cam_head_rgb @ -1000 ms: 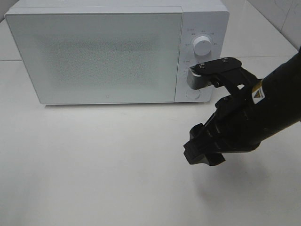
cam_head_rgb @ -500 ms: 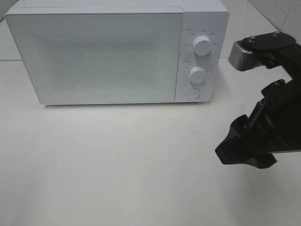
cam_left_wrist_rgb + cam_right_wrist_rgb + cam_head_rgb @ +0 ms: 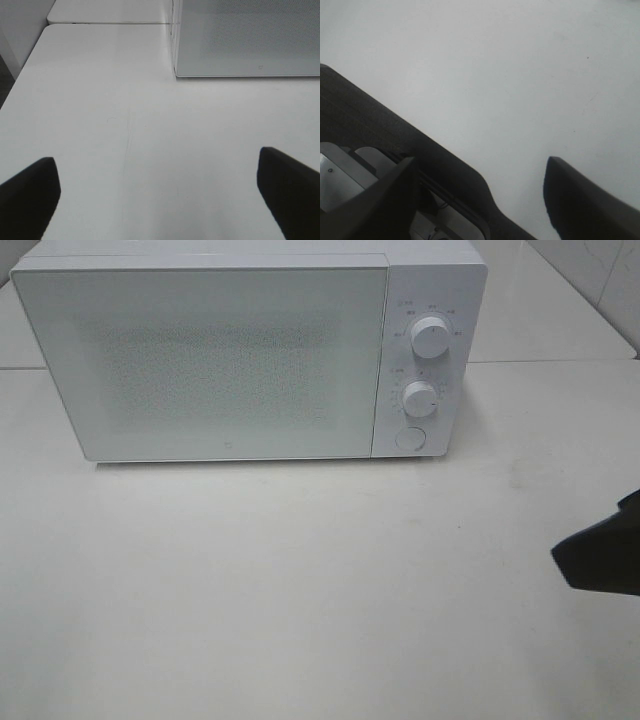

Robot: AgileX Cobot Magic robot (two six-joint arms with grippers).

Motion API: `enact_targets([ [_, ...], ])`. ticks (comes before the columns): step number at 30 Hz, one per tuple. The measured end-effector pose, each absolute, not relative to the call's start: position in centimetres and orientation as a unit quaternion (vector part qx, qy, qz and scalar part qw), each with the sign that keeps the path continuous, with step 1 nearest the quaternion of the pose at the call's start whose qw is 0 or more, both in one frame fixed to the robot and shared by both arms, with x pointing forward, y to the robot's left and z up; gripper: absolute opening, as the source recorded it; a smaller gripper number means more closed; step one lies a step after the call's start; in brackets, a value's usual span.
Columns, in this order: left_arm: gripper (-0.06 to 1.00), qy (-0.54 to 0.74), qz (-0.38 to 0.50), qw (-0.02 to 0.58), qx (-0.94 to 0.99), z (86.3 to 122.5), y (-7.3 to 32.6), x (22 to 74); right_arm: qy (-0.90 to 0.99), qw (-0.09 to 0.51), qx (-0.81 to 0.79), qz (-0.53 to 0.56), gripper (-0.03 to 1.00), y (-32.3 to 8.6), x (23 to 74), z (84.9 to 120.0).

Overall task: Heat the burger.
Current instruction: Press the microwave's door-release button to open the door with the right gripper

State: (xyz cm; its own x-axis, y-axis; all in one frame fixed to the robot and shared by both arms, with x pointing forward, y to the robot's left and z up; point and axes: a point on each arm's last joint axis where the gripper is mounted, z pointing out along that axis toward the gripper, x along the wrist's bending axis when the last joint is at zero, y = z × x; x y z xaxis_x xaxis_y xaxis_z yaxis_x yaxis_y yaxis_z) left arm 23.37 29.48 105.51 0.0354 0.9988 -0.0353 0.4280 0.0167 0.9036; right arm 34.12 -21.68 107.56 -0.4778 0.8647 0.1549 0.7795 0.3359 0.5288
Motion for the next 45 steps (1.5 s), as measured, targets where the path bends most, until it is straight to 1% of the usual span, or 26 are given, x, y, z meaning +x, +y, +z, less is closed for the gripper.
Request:
enact_targets([
  [3, 0.99, 0.593, 0.361, 0.395, 0.601, 105.5, 29.5, 23.4, 0.807, 0.092, 0.508, 0.285, 0.68, -22.7, 33.3, 107.8],
  [4, 0.99, 0.593, 0.361, 0.395, 0.601, 105.5, 29.5, 23.4, 0.796, 0.101, 0.523, 0.288, 0.68, -23.7, 32.7, 107.7],
  [9, 0.99, 0.593, 0.361, 0.395, 0.601, 105.5, 29.5, 23.4, 0.765, 0.123, 0.563, 0.289, 0.68, -25.6, 31.5, 107.2],
  [11, 0.99, 0.593, 0.361, 0.395, 0.601, 105.5, 29.5, 23.4, 0.74, 0.153, 0.583, 0.298, 0.68, -26.9, 30.6, 107.3],
  [12, 0.99, 0.593, 0.361, 0.395, 0.601, 105.5, 29.5, 23.4, 0.74, 0.153, 0.583, 0.298, 0.68, -26.9, 30.6, 107.3],
  [14, 0.99, 0.593, 0.361, 0.395, 0.601, 105.5, 29.5, 23.4, 0.708, 0.189, 0.6, 0.321, 0.68, -28.0, 29.0, 107.2],
  [18, 0.99, 0.593, 0.361, 0.395, 0.601, 105.5, 29.5, 23.4, 0.695, 0.204, 0.607, 0.326, 0.68, -28.5, 28.2, 106.8],
  [20, 0.99, 0.593, 0.361, 0.395, 0.601, 105.5, 29.5, 23.4, 0.666, 0.232, 0.621, 0.343, 0.68, -29.2, 26.6, 106.0],
  [27, 0.99, 0.593, 0.361, 0.395, 0.601, 105.5, 29.5, 23.4, 0.628, 0.267, 0.636, 0.359, 0.68, -29.7, 24.6, 105.1],
  [31, 0.99, 0.593, 0.361, 0.395, 0.601, 105.5, 29.5, 23.4, 0.603, 0.298, 0.632, 0.386, 0.68, -29.8, 23.1, 104.9],
  [45, 0.99, 0.593, 0.361, 0.395, 0.601, 105.5, 29.5, 23.4, 0.601, 0.302, 0.629, 0.391, 0.68, -29.9, 22.9, 104.9],
])
